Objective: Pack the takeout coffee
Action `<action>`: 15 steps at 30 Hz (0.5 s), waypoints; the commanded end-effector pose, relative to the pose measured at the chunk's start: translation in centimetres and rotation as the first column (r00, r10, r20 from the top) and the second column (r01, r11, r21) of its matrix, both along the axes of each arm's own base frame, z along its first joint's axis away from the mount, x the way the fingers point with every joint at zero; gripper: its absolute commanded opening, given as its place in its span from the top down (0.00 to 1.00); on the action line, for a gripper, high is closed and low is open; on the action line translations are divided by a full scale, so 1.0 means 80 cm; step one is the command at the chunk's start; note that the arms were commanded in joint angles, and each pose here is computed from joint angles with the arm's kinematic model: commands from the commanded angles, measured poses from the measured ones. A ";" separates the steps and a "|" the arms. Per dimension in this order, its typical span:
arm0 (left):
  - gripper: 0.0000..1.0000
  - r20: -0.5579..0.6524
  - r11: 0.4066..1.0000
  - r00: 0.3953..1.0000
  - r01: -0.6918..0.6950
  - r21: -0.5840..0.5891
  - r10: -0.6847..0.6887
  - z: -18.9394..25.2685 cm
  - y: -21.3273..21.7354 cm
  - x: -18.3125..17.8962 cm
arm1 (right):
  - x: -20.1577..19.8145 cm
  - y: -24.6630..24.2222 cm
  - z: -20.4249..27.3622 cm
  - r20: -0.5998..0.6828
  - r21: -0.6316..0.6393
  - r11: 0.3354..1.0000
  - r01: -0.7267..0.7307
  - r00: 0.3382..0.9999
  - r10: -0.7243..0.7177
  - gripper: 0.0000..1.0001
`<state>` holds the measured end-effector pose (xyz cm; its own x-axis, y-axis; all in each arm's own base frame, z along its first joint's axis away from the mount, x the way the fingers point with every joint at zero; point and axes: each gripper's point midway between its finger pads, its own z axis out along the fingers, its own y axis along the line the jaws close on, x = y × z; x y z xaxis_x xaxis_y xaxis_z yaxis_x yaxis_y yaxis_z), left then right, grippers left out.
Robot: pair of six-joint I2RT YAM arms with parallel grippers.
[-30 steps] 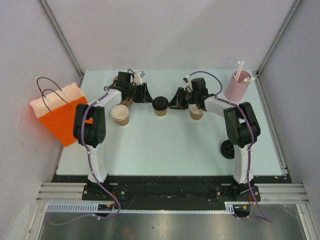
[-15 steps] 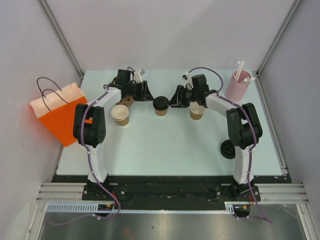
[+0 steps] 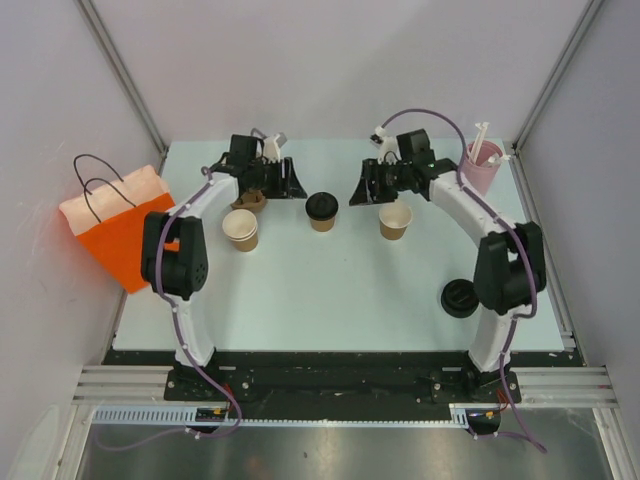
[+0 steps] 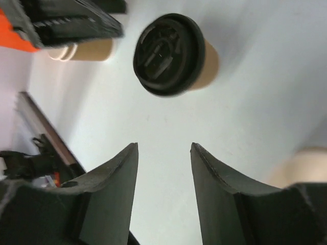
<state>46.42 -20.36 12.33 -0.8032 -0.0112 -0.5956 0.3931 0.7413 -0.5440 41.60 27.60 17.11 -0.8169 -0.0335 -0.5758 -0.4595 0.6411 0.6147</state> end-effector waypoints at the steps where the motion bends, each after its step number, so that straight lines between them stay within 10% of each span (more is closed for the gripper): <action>1: 0.40 0.225 0.999 0.974 0.035 0.025 -0.039 0.101 0.013 -0.008 | -0.044 -0.095 0.053 0.158 -0.364 0.931 0.034 0.987 0.026 0.49; 6: 0.38 0.267 0.996 0.960 0.071 0.050 -0.082 0.123 0.018 -0.037 | -0.103 -0.207 0.010 0.104 -0.695 0.701 0.161 0.987 -0.124 0.48; 15: 0.39 0.253 0.992 0.960 0.111 0.058 -0.122 0.114 0.019 -0.055 | -0.202 -0.257 -0.054 -0.075 -0.915 0.387 -0.115 0.990 0.118 0.49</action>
